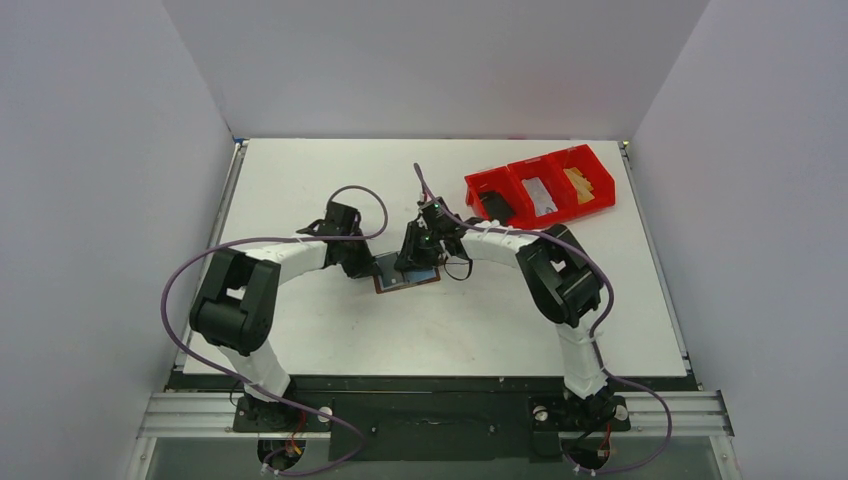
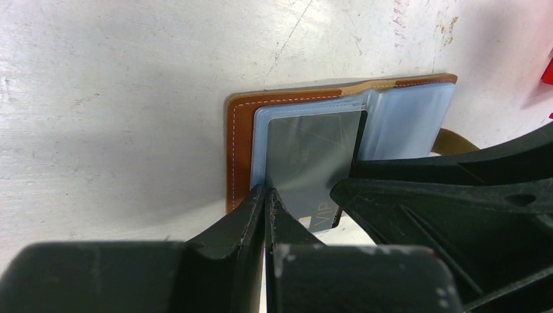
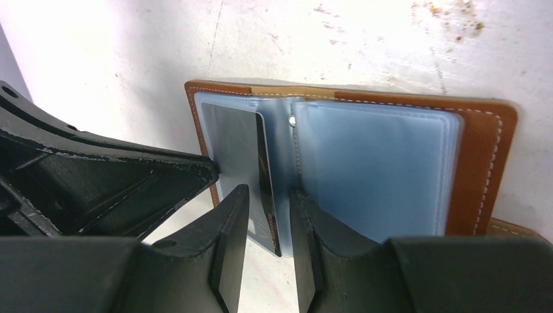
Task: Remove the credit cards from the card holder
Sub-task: Remove the credit card from the card holder.
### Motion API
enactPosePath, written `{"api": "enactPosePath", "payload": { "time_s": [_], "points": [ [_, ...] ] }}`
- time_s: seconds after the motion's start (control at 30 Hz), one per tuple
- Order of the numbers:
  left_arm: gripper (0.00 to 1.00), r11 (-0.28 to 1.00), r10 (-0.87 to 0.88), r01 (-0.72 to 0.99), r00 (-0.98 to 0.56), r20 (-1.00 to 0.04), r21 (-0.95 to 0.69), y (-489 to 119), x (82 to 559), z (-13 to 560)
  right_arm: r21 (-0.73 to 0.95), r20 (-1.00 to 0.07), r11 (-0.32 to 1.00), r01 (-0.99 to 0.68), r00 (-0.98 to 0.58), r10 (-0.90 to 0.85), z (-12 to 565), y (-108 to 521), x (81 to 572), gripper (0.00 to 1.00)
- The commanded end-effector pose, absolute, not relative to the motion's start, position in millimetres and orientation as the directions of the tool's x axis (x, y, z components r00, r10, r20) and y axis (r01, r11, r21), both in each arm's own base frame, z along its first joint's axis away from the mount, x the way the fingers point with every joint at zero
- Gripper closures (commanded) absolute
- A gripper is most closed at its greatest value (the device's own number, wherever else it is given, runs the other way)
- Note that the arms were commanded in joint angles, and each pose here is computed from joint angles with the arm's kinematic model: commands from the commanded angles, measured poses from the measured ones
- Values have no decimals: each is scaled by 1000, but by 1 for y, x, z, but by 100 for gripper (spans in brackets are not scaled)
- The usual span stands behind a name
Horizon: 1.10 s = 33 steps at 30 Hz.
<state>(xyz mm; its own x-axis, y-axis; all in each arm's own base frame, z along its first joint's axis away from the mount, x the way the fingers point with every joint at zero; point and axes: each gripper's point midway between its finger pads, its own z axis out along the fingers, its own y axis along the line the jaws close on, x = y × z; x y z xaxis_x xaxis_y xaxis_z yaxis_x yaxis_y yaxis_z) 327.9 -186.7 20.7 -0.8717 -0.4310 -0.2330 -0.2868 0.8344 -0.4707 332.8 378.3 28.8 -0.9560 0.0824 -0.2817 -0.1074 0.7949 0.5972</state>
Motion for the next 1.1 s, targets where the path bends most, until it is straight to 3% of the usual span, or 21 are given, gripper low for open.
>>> {"api": "enactPosePath", "payload": {
  "time_s": [0.0,1.07],
  "points": [
    [100,848,-422,-289,-876,-235,-444,-190,328,11,687,-282,718,-109,-951,125,39,388,338,73],
    [100,863,-429,-336,-882,-194,-378,-193,322,-6,903,-199,427,-54,-932,303,74,385,347,78]
  ]
}}
